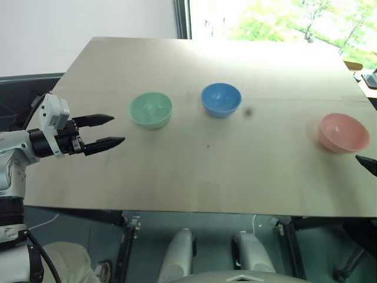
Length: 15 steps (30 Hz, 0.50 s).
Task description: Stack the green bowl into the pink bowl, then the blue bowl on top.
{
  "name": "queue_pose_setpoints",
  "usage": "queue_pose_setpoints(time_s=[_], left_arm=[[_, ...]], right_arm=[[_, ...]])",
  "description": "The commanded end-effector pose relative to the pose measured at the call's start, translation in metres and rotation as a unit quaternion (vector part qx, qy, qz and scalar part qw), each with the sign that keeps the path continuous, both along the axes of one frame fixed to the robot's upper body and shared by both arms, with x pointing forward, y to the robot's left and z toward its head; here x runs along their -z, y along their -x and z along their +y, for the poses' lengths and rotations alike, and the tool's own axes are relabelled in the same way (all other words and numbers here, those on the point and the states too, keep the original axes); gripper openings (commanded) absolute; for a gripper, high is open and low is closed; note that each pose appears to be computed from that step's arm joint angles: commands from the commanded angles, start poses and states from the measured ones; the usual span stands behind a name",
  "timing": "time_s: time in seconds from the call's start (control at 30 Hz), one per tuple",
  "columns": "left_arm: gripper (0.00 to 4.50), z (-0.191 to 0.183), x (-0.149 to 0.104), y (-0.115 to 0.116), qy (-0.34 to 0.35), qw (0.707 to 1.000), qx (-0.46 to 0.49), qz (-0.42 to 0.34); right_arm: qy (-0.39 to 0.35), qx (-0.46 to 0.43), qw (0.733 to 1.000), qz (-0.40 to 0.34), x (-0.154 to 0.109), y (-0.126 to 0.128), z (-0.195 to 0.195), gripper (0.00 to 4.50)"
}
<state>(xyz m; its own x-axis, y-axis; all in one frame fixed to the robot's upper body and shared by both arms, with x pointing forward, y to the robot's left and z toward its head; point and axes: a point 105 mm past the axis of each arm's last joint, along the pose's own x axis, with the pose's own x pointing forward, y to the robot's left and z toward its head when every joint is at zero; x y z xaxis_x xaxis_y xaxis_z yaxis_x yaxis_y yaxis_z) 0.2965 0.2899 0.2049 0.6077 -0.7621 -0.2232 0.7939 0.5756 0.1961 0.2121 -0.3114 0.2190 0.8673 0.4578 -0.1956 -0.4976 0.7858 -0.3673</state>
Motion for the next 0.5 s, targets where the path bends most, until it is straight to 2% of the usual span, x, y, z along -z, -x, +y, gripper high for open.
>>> queue_pose_setpoints(time_s=[0.03,0.23,0.37,0.5], left_arm=[[4.22,-0.005,-0.013,-0.001,-0.004,1.000,0.017,-0.020],[4.22,-0.037,-0.023,0.000,0.026,0.994,0.095,-0.041],[4.22,-0.070,-0.030,0.002,0.034,0.986,0.154,-0.061],[4.22,-0.105,-0.031,0.005,0.033,0.973,0.214,-0.083]], right_arm=[[0.017,0.013,0.999,-0.028,-0.013,-0.005,0.001,4.50],[0.063,0.048,0.996,-0.036,0.003,-0.031,0.004,4.50],[0.101,0.079,0.992,-0.003,0.021,-0.054,0.002,4.50],[0.093,0.113,0.988,0.039,0.044,-0.084,-0.002,4.50]])
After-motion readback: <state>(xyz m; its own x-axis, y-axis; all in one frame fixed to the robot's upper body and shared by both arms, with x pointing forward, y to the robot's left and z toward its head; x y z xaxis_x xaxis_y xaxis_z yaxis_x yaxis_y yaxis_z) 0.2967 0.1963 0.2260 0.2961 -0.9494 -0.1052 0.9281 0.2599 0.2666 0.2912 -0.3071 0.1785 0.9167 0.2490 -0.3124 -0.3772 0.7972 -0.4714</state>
